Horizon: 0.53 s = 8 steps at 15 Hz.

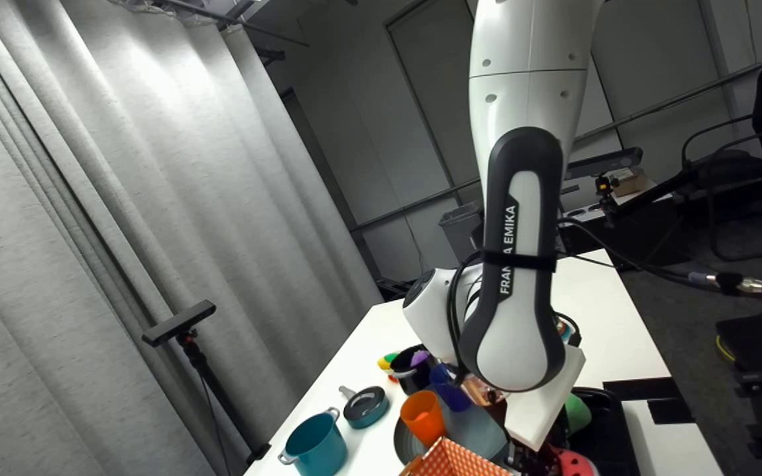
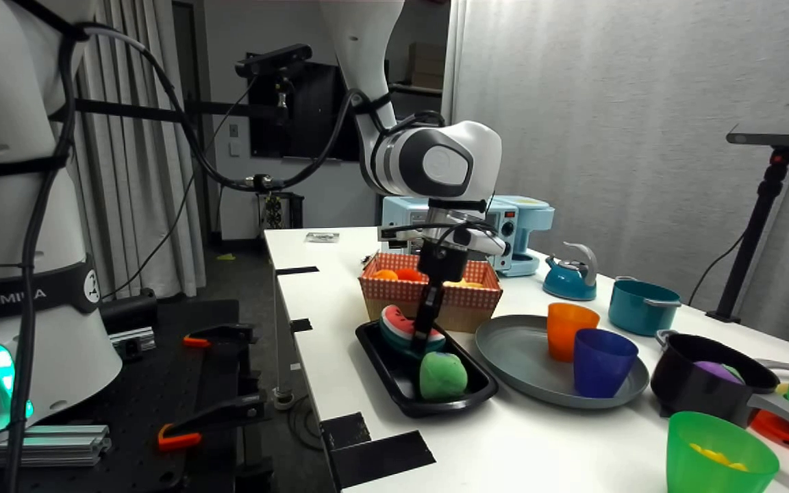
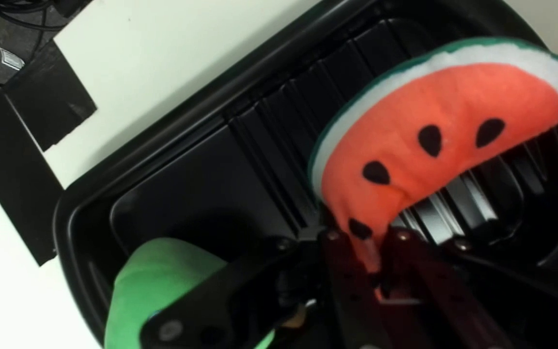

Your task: Put the pear plush toy on the oven tray

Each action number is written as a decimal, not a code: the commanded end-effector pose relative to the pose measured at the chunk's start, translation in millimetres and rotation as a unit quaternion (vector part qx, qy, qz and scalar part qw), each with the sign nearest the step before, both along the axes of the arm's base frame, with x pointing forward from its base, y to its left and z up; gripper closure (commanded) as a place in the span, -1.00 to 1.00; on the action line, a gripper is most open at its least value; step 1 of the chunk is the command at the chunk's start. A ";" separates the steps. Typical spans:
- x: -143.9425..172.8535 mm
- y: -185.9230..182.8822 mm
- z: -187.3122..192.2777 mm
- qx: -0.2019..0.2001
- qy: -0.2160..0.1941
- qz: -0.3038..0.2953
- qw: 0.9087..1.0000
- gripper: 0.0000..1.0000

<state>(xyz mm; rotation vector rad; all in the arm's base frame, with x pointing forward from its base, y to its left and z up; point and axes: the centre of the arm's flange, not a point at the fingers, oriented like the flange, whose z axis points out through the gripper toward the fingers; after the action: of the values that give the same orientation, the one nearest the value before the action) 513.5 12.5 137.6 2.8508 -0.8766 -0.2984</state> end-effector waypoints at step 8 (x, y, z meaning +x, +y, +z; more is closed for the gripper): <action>-3.2 21.3 74.6 -0.060 -0.061 -0.011 0.996 0.94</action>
<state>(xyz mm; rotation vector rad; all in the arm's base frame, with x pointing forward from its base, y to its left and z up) 520.1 27.2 181.6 2.8266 -0.9031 -0.1508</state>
